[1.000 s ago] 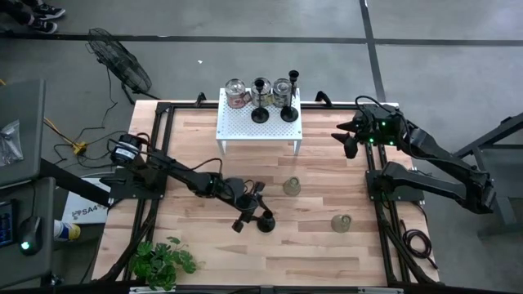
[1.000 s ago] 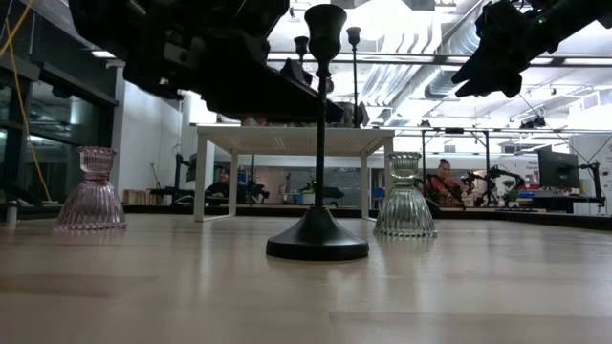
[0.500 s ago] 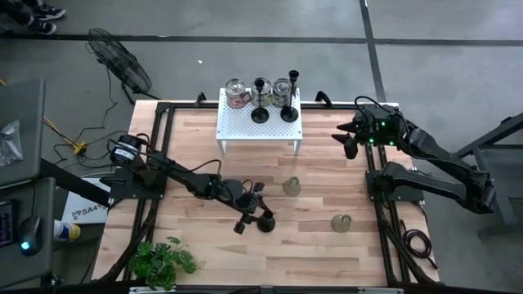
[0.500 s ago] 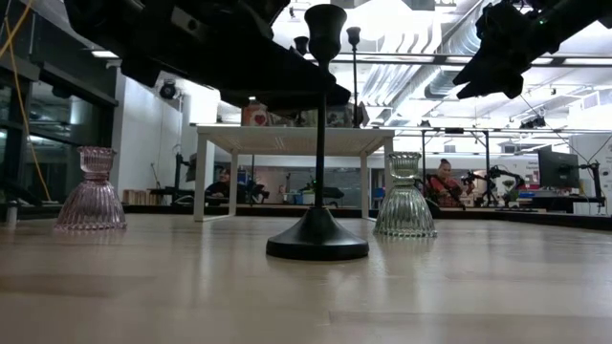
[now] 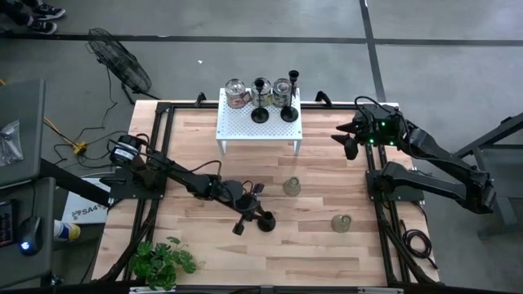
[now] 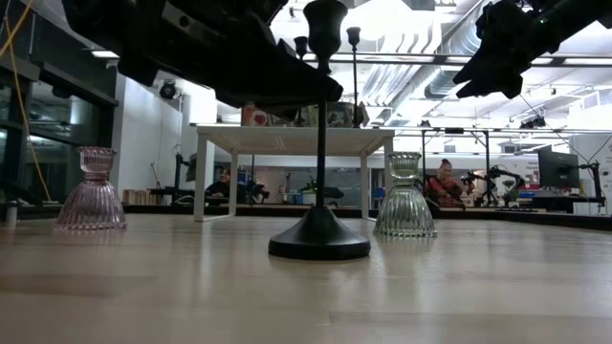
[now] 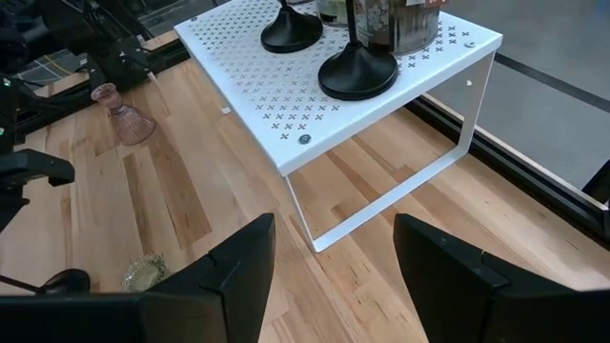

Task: Pick & Place candle stick holders
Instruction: Align the black candle holder on the shelf with the other black candle holders

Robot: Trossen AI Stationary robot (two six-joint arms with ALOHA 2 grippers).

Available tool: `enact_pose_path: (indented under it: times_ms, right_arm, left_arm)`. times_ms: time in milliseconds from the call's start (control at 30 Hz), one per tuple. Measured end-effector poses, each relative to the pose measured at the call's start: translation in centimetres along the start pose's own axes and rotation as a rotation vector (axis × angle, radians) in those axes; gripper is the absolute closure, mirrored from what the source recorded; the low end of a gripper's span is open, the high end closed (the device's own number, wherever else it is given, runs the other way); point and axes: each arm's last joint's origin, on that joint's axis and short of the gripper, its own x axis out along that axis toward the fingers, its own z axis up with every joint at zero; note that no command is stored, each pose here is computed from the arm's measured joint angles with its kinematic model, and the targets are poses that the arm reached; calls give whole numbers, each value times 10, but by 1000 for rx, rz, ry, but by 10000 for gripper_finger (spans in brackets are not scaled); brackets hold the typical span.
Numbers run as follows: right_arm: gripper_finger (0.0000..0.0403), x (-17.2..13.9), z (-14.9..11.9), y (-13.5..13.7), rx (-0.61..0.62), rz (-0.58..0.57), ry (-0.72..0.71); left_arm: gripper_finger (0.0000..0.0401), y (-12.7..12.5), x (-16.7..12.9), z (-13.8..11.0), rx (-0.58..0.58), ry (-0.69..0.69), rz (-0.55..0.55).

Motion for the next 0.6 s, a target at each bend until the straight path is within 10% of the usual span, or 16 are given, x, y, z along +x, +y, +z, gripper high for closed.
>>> enact_pose_path:
  times_ms: [300, 600]
  right_arm:
    - [196, 0, 0, 0, -1, 0, 0]
    - [196, 0, 0, 0, -1, 0, 0]
  left_arm:
    - [393, 1, -1, 1, -39, 6, 31]
    - [395, 7, -31, 35, -222, 4, 281]
